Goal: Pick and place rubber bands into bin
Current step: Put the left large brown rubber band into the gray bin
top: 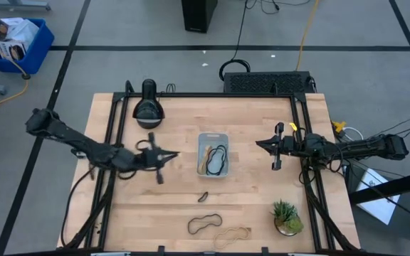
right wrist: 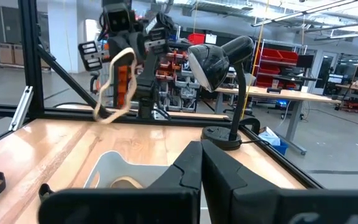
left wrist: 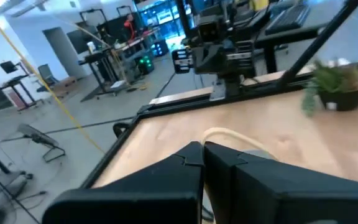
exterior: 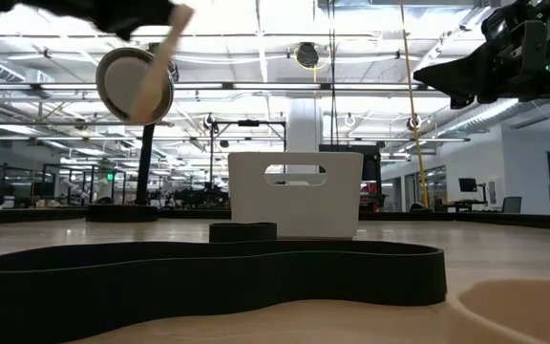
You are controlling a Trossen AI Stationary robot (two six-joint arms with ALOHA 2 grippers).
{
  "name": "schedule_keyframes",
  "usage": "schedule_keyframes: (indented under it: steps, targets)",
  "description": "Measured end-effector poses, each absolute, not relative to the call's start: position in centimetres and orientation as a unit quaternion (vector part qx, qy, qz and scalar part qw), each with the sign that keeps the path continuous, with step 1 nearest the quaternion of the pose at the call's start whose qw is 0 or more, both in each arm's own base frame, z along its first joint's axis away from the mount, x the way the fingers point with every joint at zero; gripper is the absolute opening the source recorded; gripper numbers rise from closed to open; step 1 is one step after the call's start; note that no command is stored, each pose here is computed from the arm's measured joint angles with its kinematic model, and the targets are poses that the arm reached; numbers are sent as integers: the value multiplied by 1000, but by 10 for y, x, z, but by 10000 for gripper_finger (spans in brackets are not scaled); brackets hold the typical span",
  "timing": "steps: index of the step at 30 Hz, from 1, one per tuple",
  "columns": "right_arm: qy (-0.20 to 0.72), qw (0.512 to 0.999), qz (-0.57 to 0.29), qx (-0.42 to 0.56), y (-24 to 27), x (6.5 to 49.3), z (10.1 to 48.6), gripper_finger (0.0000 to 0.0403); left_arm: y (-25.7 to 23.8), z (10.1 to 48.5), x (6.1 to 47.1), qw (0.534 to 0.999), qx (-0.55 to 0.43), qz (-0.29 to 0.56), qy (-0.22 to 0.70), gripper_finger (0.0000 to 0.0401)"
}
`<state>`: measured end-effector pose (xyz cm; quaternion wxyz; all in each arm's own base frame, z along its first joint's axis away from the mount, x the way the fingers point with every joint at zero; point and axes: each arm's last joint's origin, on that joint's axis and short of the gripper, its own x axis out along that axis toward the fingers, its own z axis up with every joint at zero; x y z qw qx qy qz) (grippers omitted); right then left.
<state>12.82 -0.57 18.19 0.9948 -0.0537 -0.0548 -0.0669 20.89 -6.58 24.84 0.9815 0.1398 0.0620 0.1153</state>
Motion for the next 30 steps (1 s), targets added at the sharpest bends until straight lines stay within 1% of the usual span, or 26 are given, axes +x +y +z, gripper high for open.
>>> schedule_keyframes:
  steps: [6, 12, 18, 24, 30]
  targets:
    - [-55, 995, -67, -54, -6, 128, 182, 0, -45, 256, 266, 978, 162, 95, 89, 2]
    - [-55, 995, -67, -56, -6, 128, 182, 0, -10, 245, 309, 974, 167, 91, 127, 1]
    - [-54, 994, -68, -66, -6, 128, 182, 0, 21, 207, 326, 968, 137, 86, 193, 1]
    - [-53, 993, -69, -83, -6, 128, 182, 0, 32, 170, 339, 966, 110, 49, 227, 1]
    - [-53, 993, -69, -84, -6, 128, 182, 0, 33, 155, 343, 965, 104, 38, 239, 4]
